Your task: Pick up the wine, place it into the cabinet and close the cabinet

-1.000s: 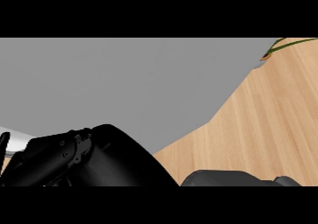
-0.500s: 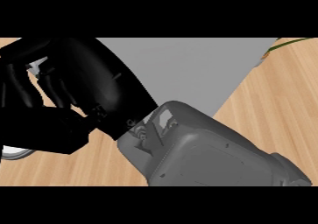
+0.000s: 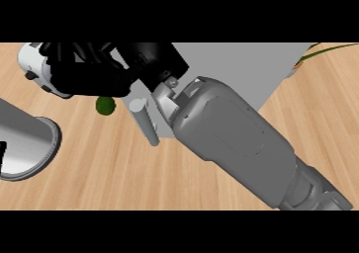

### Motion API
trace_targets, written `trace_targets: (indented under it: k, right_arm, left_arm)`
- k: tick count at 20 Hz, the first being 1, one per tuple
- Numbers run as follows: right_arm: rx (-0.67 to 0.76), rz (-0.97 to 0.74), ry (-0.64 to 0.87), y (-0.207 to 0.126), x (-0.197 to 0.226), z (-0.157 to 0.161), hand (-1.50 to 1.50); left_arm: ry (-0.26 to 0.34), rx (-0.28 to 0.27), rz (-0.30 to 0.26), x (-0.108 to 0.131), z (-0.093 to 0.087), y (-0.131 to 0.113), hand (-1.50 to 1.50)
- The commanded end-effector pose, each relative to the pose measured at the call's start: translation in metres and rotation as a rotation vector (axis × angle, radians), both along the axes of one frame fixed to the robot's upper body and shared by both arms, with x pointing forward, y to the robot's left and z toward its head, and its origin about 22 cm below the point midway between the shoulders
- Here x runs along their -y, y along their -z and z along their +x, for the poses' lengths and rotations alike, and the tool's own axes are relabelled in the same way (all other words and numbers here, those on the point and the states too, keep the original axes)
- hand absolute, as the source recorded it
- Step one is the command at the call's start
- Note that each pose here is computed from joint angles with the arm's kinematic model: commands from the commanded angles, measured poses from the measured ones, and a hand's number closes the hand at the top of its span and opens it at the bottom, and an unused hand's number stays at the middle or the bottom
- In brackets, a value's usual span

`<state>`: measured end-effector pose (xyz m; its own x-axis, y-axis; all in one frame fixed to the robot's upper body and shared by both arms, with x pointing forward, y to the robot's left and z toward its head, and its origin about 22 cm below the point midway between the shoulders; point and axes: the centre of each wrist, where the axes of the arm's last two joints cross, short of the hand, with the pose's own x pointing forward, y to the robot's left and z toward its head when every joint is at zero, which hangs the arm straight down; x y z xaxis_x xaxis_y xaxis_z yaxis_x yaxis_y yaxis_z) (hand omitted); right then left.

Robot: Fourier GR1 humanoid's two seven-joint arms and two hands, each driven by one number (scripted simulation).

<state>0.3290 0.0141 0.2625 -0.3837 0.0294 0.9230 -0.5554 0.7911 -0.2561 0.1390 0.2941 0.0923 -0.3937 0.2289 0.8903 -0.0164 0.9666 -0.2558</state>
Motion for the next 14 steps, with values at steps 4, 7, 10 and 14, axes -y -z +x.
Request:
trace_targets:
  k: [4,7,10,14]
  right_arm:
    - [-0.016,-0.028,0.119,0.03,0.024,0.045,1.5]
    - [-0.002,-0.08,0.144,0.037,0.035,0.056,1.5]
    - [0.033,-0.077,0.165,0.03,0.044,0.063,1.5]
    - [0.045,-0.098,0.156,0.033,0.04,0.067,1.5]
  left_arm:
    - [0.006,-0.006,-0.009,0.006,-0.001,-0.012,-1.5]
    - [0.032,-0.018,0.002,0.007,-0.002,-0.006,-1.5]
    - [0.023,-0.008,0.001,0.01,0.001,0.003,-1.5]
    - [0.016,-0.003,0.0,0.008,0.002,-0.007,-1.5]
